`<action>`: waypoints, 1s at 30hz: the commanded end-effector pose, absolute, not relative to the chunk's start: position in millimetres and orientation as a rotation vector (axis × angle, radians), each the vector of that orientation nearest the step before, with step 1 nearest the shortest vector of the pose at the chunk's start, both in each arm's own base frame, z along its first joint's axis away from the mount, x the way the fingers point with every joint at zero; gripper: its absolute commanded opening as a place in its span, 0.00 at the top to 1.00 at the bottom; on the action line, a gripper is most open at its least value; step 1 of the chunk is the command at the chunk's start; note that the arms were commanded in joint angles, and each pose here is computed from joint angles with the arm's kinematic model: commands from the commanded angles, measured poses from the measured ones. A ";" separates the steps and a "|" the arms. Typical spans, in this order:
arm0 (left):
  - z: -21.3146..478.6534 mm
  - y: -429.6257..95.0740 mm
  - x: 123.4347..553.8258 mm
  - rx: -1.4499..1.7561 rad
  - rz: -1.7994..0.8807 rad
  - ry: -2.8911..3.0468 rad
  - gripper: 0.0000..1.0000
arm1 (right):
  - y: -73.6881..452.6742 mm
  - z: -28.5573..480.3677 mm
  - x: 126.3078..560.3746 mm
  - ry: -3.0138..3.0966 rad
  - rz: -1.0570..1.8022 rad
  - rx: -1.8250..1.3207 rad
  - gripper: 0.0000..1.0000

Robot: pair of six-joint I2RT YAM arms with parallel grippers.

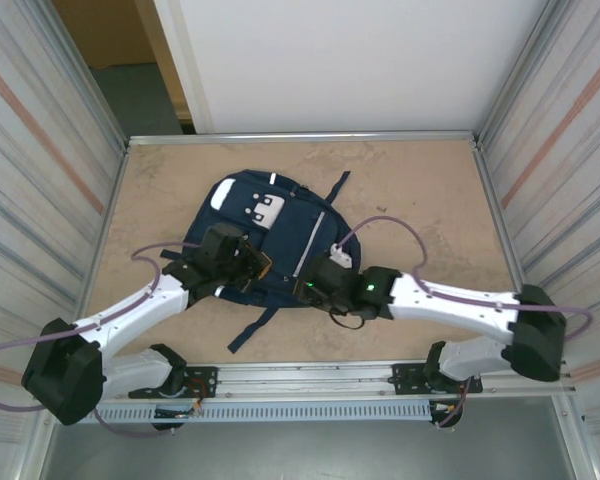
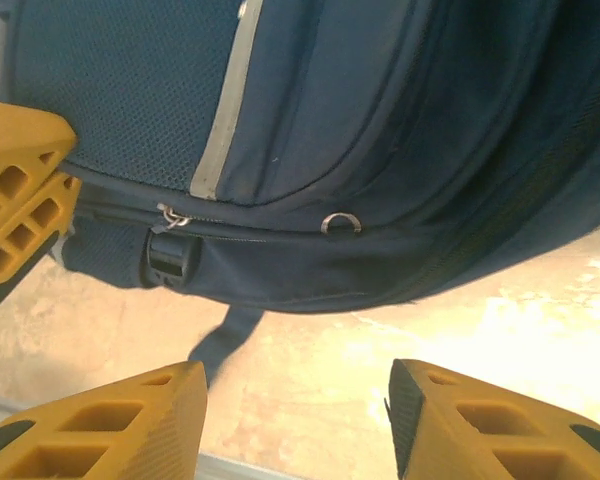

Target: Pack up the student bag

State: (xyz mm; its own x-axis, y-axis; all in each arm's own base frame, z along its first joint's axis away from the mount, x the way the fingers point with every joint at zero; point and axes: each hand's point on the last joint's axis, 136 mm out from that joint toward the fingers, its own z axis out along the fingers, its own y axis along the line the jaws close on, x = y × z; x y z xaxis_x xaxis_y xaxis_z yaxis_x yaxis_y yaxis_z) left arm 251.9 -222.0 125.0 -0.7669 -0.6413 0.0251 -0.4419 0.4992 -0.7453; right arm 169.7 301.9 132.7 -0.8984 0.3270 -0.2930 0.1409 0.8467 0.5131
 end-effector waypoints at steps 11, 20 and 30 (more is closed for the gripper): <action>172.1 -253.3 263.9 -0.860 -1.350 2.410 1.00 | 339.0 124.9 223.9 2.364 0.474 0.586 0.53; 167.2 -249.0 262.4 -0.872 -1.318 2.419 1.00 | 317.7 106.3 241.3 2.275 0.261 0.598 0.72; 157.0 -219.3 269.3 -0.881 -1.225 2.422 1.00 | 309.3 115.7 221.5 2.445 0.268 0.225 1.00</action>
